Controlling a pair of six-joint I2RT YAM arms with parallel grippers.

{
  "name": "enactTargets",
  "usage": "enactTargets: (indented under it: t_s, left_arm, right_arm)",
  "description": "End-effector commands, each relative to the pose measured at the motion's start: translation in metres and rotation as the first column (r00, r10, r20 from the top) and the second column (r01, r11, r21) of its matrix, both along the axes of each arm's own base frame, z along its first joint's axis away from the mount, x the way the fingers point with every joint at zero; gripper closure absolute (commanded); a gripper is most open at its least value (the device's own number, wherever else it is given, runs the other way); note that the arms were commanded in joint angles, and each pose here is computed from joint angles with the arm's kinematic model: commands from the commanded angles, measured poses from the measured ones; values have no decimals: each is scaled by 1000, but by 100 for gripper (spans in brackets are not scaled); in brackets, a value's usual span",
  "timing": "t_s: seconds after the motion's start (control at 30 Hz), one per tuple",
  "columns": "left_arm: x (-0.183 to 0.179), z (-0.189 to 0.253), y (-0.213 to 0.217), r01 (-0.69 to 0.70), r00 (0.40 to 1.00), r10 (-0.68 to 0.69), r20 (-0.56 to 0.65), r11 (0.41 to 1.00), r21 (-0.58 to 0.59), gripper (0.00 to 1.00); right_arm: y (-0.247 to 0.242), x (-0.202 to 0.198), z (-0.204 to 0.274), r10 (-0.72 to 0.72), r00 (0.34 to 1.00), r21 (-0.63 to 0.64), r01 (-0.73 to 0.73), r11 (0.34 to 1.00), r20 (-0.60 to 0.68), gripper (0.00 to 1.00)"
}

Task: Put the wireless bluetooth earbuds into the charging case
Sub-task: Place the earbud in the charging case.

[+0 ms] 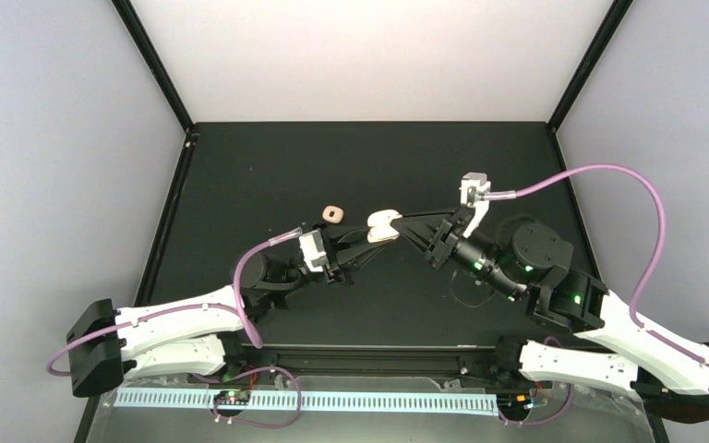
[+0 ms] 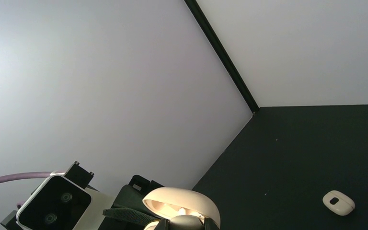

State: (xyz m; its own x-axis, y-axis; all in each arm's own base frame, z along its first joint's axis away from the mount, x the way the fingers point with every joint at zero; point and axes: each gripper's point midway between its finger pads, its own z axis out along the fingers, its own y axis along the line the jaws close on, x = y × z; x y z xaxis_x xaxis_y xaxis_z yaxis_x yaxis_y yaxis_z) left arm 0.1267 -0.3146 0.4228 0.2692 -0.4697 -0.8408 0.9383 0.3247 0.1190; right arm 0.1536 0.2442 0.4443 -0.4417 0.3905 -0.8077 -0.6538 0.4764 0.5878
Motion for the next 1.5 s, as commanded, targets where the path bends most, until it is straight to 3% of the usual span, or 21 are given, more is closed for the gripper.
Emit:
enactTargets:
  t_s: [0.0,0.43,0.67,1.47]
  left_arm:
    - [-17,38,18,43,997,-34,69,991,-129,98]
    - [-16,34,15,44,997,-36,70,992,-116,98]
    - [-15,34,14,41,997,-34,68,993,-113,98]
    - [-7,27,4,20,999,-16,50,997,-80,98]
  right_arm:
    - [-16,10,0,-89,996,-15,88,996,-3,84]
    - [-16,9,3,-90,996,-12,90,996,4,81]
    - [-15,6,7,-67,998,-11,67,998,22,74]
    - [-12,-6,22,4,998,0,-4,1000,70,62]
